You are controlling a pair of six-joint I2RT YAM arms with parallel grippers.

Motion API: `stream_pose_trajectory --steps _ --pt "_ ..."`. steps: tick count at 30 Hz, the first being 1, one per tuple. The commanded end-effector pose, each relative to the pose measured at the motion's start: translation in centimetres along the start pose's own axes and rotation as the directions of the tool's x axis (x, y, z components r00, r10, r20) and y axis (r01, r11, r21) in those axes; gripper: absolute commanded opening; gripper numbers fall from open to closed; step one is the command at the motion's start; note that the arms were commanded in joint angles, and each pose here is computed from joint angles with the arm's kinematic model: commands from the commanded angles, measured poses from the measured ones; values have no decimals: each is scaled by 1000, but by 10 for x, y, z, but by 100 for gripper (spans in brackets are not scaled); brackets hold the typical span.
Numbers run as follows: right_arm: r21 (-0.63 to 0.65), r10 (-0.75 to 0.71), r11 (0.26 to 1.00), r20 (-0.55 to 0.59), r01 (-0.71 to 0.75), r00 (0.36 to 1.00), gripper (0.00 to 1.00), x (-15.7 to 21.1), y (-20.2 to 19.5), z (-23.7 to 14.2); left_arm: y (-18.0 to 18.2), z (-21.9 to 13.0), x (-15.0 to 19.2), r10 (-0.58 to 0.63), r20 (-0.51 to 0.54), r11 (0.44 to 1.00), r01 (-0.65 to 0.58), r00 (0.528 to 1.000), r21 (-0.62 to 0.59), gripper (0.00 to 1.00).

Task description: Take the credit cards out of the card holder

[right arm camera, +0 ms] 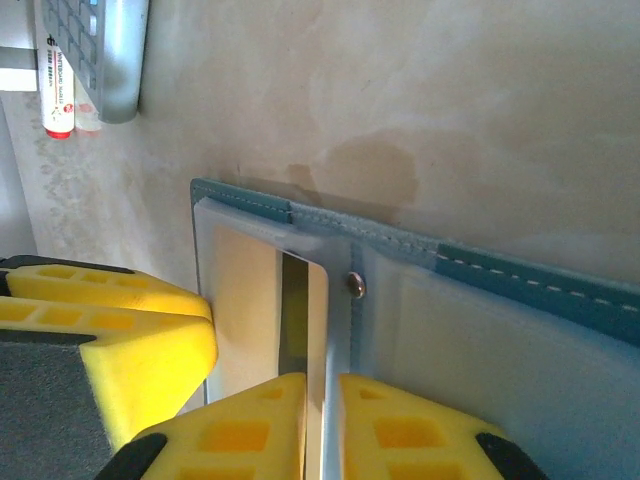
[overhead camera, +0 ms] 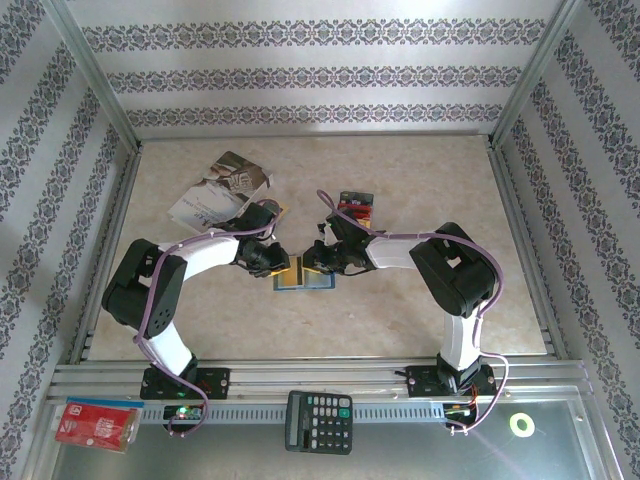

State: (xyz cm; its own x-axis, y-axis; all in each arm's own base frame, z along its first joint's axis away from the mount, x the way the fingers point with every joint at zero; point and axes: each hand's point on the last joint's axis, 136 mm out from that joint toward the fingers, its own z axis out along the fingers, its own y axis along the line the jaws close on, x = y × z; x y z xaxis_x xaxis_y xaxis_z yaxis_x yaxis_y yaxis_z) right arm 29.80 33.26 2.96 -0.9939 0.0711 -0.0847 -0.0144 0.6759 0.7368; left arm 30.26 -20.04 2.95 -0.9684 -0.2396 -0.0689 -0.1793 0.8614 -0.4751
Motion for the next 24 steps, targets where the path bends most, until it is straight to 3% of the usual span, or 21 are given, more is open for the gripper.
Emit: stream_pose_trajectory --steps 1,16,24 --pt "-4 -8 1000 -28 8 1000 18 6 -3 6 21 12 13 -28 -26 997 26 999 -70 23" --pt "-67 -48 997 -57 44 997 16 8 12 12 23 15 13 -16 -27 997 14 1000 -77 23" --pt "-13 -44 999 34 44 998 3 -6 1 -3 20 9 7 -5 13 998 6 1000 -67 25"
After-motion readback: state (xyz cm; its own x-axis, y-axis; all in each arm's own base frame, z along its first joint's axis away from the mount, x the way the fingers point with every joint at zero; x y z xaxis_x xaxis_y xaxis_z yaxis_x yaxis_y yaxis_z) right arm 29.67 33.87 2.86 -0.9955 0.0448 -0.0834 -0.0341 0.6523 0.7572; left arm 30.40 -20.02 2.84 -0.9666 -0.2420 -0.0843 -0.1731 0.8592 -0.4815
